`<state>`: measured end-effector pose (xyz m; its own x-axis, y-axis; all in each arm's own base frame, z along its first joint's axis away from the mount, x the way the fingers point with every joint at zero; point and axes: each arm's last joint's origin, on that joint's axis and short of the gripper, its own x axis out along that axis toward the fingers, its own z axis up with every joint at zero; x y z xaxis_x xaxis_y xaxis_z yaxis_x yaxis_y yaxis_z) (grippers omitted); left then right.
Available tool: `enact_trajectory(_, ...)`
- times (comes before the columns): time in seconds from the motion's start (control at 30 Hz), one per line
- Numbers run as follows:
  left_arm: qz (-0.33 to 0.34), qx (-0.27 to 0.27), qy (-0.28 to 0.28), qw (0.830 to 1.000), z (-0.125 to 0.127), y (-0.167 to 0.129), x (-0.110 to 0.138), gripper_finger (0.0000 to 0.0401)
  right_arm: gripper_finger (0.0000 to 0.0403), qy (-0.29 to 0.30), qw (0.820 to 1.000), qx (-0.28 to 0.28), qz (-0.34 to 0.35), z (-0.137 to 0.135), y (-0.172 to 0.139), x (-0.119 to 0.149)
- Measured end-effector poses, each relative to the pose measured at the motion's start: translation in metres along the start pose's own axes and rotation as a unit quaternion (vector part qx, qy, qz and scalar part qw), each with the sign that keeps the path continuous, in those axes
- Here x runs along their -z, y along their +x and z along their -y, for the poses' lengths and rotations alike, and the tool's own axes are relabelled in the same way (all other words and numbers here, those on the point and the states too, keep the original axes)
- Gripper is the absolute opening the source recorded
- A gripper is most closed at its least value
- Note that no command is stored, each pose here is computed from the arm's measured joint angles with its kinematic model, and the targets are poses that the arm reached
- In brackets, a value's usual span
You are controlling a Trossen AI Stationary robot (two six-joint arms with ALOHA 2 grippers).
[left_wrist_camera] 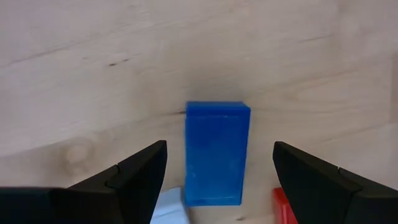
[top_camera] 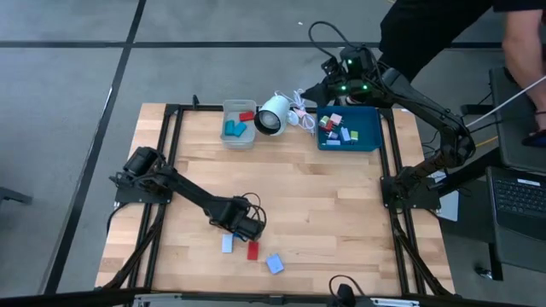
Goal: Pick & Place Office items
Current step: Put the dark blue timer into the gray bin
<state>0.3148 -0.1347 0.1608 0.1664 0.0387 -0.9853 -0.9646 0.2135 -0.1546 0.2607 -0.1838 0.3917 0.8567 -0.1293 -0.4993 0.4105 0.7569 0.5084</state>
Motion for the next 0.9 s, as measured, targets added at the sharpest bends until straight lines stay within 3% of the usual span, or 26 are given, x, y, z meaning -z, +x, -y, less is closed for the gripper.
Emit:
enact_trajectory(0.53, -0.016, -0.036, -0.007, 0.999, 0.002, 0.029, 0.006, 0.0285, 0.0225, -0.007, 1.0, -0.004, -0.002, -0.002, 0.001, 0.001)
enact_trajectory(0.67, -0.019, -0.037, -0.008, 0.999, 0.001, 0.026, 0.0, 0.0242, 0.0225, -0.015, 1.0, -0.004, -0.002, -0.002, 0.001, 0.001)
enact_trajectory(0.8, -0.026, -0.043, 0.003, 0.999, 0.001, 0.026, -0.005, 0.0159, 0.0225, -0.017, 1.0, -0.004, -0.002, -0.002, 0.001, 0.001)
enact_trajectory(0.9, -0.027, -0.033, 0.004, 0.999, 0.003, 0.024, -0.009, 0.0149, 0.0225, -0.019, 1.0, -0.004, -0.002, -0.002, 0.001, 0.001)
